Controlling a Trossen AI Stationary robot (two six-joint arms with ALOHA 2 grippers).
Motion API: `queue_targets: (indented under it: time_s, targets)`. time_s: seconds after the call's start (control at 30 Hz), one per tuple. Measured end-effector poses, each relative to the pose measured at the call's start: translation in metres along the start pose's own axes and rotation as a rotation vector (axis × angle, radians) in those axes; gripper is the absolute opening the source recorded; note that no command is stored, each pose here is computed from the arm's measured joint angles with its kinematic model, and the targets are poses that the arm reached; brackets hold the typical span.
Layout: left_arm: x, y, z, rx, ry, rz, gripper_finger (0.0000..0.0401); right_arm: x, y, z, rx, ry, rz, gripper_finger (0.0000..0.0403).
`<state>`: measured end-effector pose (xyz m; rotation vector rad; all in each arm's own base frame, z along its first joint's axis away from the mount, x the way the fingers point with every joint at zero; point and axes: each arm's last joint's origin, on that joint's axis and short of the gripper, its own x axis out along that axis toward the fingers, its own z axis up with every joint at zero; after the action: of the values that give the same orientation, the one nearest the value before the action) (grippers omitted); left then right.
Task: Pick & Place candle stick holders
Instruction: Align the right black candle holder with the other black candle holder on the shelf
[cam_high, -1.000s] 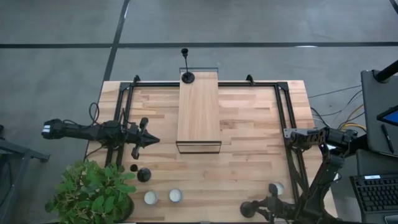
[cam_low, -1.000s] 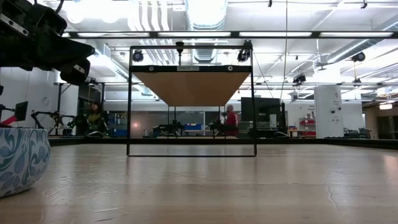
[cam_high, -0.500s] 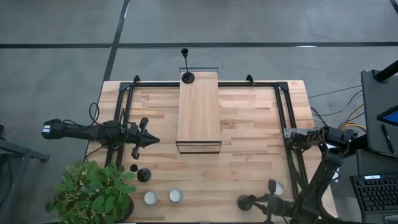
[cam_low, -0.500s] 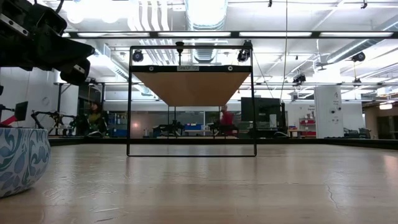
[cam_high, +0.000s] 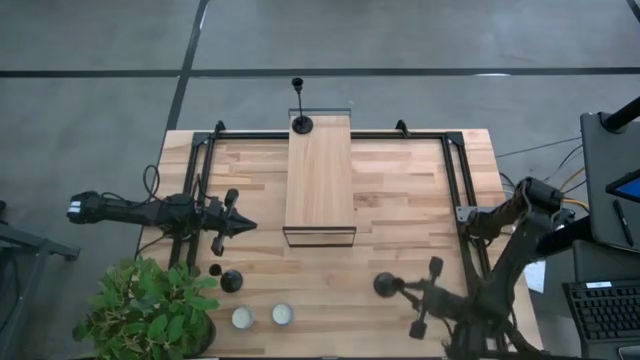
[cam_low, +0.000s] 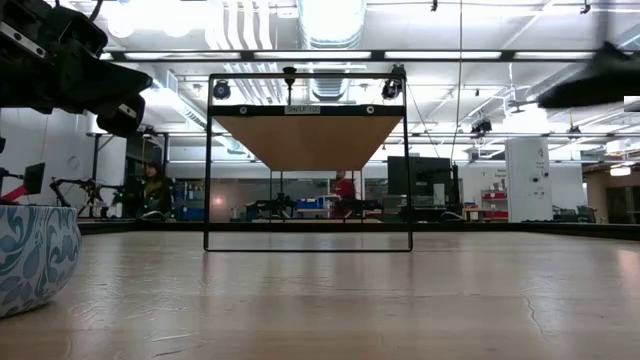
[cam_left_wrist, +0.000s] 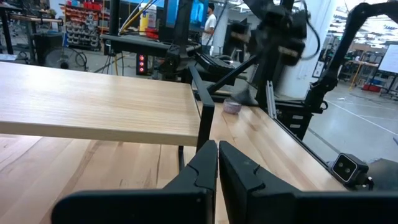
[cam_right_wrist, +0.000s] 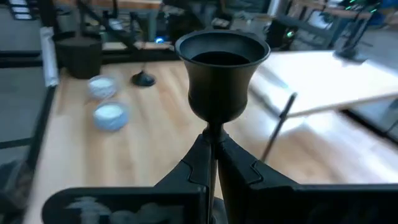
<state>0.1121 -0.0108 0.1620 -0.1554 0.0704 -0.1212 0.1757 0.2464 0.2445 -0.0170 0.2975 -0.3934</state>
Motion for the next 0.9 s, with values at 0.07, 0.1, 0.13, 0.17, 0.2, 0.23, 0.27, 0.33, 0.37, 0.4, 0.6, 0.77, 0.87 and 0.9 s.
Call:
queue_targets:
  time_s: [0.07,0.1,0.13,0.17,0.2,0.23,0.27,0.33,0.37,0.4,0.6,0.77,0.87,0.9]
  targets:
    - [0.0,0.0,0.0,0.0,0.0,0.0,0.0014,0.006,-0.011,0.015,-0.012,-0.004,-0.023,0.0011]
    - [0.0,0.0,0.0,0.0,0.001,0.0,0.0014,0.008,-0.017,0.023,-0.018,-0.007,-0.032,0.0011]
    - [0.0,0.0,0.0,0.0,0.001,0.0,0.0014,0.01,-0.023,0.03,-0.021,-0.01,-0.042,0.0011]
    - [0.0,0.0,0.0,0.0,0.001,0.001,0.0014,0.012,-0.03,0.038,-0.02,-0.013,-0.055,0.0011]
    - [0.0,0.0,0.0,0.0,0.002,0.0,0.0014,0.013,-0.038,0.046,-0.015,-0.017,-0.066,0.0011]
    - [0.0,0.0,0.0,0.0,0.002,0.001,0.0014,0.015,-0.045,0.054,-0.008,-0.022,-0.077,0.0011]
    - [0.0,0.0,0.0,0.0,0.002,0.0,0.0014,0.016,-0.053,0.061,-0.001,-0.025,-0.087,0.0011]
    - [0.0,0.0,0.0,0.0,0.002,0.001,0.0014,0.018,-0.07,0.075,0.031,-0.033,-0.111,0.0011]
    - [0.0,0.0,0.0,0.0,0.002,0.0,0.0014,0.019,-0.079,0.082,0.047,-0.036,-0.122,0.0011]
    - [0.0,0.0,0.0,0.0,0.002,0.0,0.0014,0.02,-0.088,0.088,0.065,-0.037,-0.13,0.0011]
    - [0.0,0.0,0.0,0.0,0.001,0.0,0.0014,0.026,-0.142,0.123,0.198,-0.008,-0.09,0.0011]
    - [0.0,0.0,0.0,0.0,0.001,0.0,0.0014,0.033,-0.177,0.152,0.273,-0.072,0.027,0.0011]
    - [0.0,0.0,0.0,0.0,0.0,0.0,0.0014,0.039,-0.195,0.166,0.308,-0.139,0.086,0.0011]
    - [0.0,0.0,0.0,0.0,0.0,0.0,0.0014,0.041,-0.2,0.169,0.311,-0.156,0.098,0.0011]
